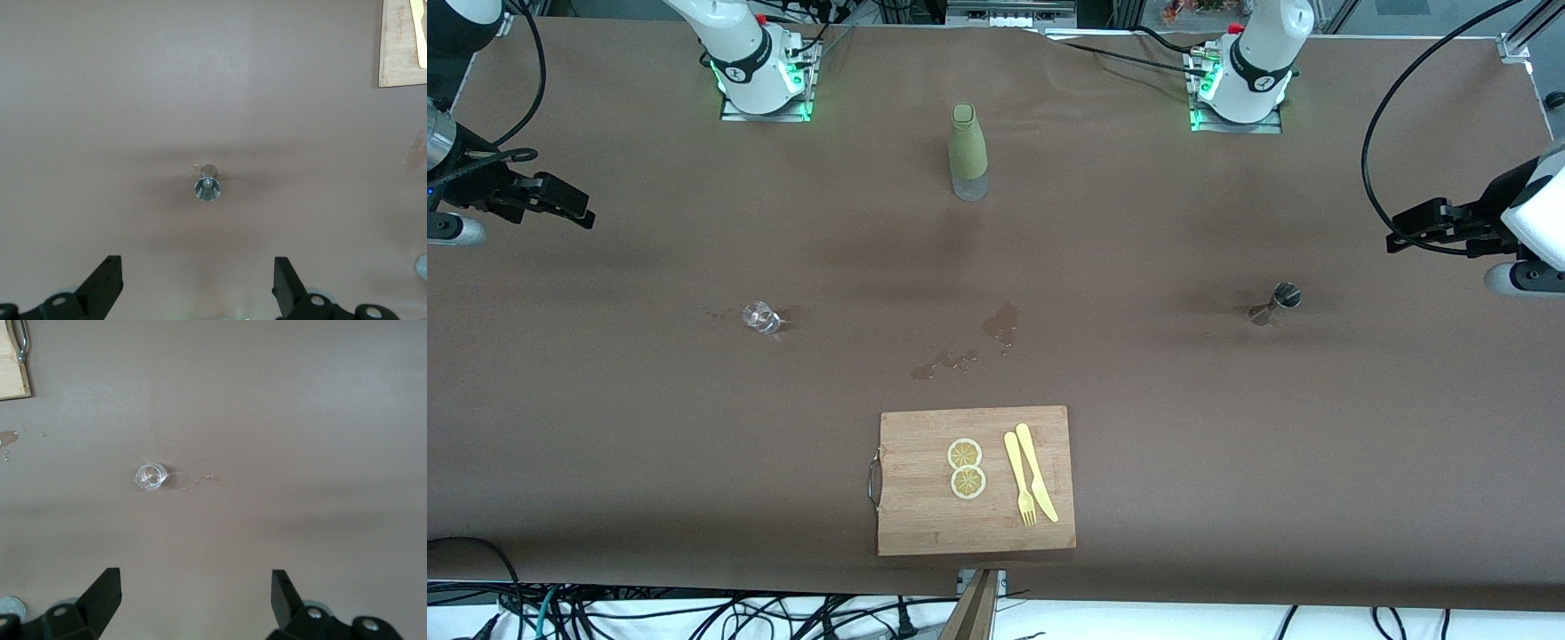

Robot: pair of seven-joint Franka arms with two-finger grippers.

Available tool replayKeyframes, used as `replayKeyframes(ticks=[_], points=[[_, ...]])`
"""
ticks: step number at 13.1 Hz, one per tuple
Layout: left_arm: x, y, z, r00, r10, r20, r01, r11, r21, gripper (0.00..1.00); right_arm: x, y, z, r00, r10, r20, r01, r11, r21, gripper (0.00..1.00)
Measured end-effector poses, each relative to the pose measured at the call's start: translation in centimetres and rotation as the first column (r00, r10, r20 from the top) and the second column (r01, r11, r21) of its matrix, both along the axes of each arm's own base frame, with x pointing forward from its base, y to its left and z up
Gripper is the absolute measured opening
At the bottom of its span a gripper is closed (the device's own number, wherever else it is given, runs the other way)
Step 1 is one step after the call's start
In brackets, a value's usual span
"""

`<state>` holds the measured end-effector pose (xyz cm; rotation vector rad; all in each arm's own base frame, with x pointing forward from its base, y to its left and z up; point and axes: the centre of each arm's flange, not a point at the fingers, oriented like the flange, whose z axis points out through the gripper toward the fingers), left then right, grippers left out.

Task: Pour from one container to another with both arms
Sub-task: 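Move both grippers from rest toward the glass cup and steel jigger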

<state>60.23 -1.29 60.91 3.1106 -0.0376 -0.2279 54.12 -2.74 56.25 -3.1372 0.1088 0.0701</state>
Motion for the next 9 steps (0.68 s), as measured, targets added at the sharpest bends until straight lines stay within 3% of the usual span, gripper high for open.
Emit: replayKeyframes(ticks=[9], points=[[0.25, 0.14, -0.74, 1.0, 0.003, -0.013, -0.003, 1.0, 0.0, 1.0, -0.01, 0.21, -0.02, 1.0, 0.005, -0.002, -0.005, 1.0, 0.0, 1.0]])
